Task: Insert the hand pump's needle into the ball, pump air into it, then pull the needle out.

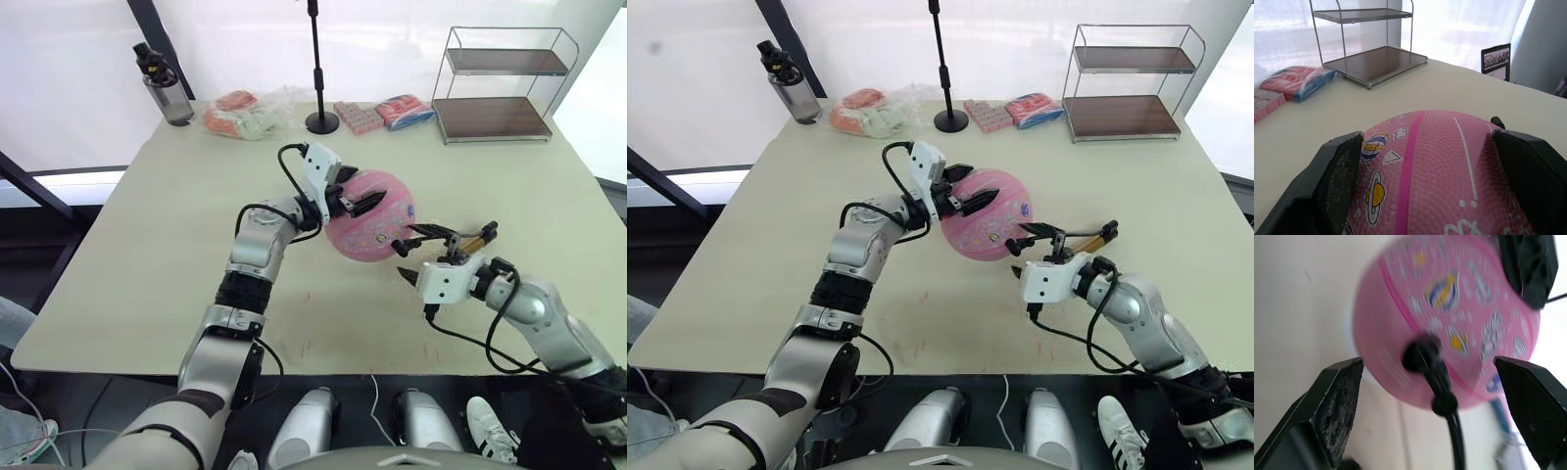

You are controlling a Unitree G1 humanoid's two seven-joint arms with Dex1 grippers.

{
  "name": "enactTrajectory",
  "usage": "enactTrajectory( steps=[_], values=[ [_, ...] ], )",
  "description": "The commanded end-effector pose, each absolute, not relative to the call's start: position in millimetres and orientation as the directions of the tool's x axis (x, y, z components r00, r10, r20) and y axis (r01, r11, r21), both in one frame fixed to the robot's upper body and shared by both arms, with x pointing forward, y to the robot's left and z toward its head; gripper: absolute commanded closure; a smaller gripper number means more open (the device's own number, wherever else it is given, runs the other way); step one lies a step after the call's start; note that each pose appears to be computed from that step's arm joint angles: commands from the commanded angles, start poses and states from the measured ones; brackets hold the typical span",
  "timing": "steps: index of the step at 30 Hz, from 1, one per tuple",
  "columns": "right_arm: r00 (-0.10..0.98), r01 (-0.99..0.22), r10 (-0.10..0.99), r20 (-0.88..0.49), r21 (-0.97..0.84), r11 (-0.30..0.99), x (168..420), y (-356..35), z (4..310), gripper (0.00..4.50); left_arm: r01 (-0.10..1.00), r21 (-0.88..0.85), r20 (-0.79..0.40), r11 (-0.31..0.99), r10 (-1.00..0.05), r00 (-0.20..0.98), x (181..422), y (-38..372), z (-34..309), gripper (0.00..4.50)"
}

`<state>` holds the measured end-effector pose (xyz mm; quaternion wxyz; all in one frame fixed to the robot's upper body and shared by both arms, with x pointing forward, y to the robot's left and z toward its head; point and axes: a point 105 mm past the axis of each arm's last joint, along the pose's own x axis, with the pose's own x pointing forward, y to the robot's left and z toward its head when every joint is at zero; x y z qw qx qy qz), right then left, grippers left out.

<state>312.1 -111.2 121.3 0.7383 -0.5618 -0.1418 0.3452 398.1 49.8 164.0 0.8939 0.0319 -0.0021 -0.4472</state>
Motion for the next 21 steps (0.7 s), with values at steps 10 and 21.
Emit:
enactTrajectory(
  steps=[10, 21],
  values=[
    [0.704, -0.203, 0.705, -0.087, -0.976, 0.083, 309, -101, 132, 0.05, 0.79, -0.013, -0.185, 0.613, -0.777, 0.601, 396, 48, 115, 0.0],
    [0.693, -0.201, 0.715, -0.095, -0.978, 0.065, 309, -98, 127, 1.85, 0.79, -0.019, -0.187, 0.613, -0.779, 0.599, 395, 46, 114, 0.0]
  ],
)
